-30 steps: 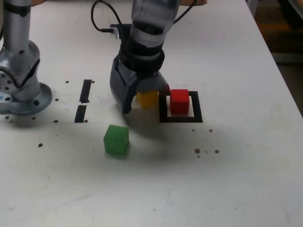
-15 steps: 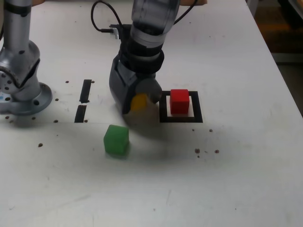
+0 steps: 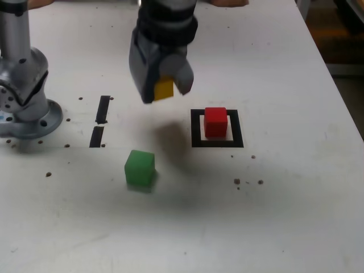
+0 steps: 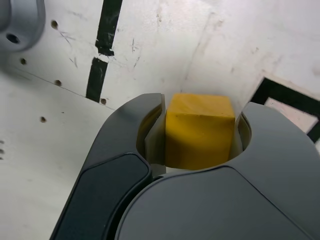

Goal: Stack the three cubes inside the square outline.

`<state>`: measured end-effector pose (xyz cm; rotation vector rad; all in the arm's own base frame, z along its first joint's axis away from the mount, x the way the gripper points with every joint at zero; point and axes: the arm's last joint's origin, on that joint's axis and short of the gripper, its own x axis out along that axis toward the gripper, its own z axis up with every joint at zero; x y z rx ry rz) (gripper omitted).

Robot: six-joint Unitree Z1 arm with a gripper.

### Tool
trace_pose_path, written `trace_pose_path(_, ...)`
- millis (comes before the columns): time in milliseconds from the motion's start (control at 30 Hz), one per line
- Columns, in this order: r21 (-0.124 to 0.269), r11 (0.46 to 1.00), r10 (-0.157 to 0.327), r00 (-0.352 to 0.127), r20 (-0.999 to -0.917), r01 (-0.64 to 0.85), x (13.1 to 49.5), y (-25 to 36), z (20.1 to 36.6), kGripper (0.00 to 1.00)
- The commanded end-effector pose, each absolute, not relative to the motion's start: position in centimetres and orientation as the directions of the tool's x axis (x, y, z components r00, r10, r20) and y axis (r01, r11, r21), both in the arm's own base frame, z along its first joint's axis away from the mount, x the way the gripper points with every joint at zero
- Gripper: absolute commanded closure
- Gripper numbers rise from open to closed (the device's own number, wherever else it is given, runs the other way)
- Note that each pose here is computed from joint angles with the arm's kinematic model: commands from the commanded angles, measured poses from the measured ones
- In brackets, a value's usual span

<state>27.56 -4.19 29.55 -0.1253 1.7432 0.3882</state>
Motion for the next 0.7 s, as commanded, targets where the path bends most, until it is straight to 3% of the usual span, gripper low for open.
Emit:
trace_pose_path(0,0.166,0.956,0.133,-0.15,-0.9798,-0.243,28.8,-4.8,31.9,0.9)
trace_pose_path(133,0.154,0.985,0.151,-0.051,-0.9873,-0.077,31.6,-5.9,33.9,0.9)
trace_pose_path(267,0.162,0.987,0.162,-0.005,-0.9867,0.017,33.8,-6.7,34.5,0.9)
trace_pose_path(500,0.177,0.984,0.178,-0.02,-0.9838,0.035,35.4,-7.1,33.4,0.9)
trace_pose_path(667,0.168,0.985,0.17,-0.086,-0.9817,0.034,36.2,-7.0,31.5,0.9)
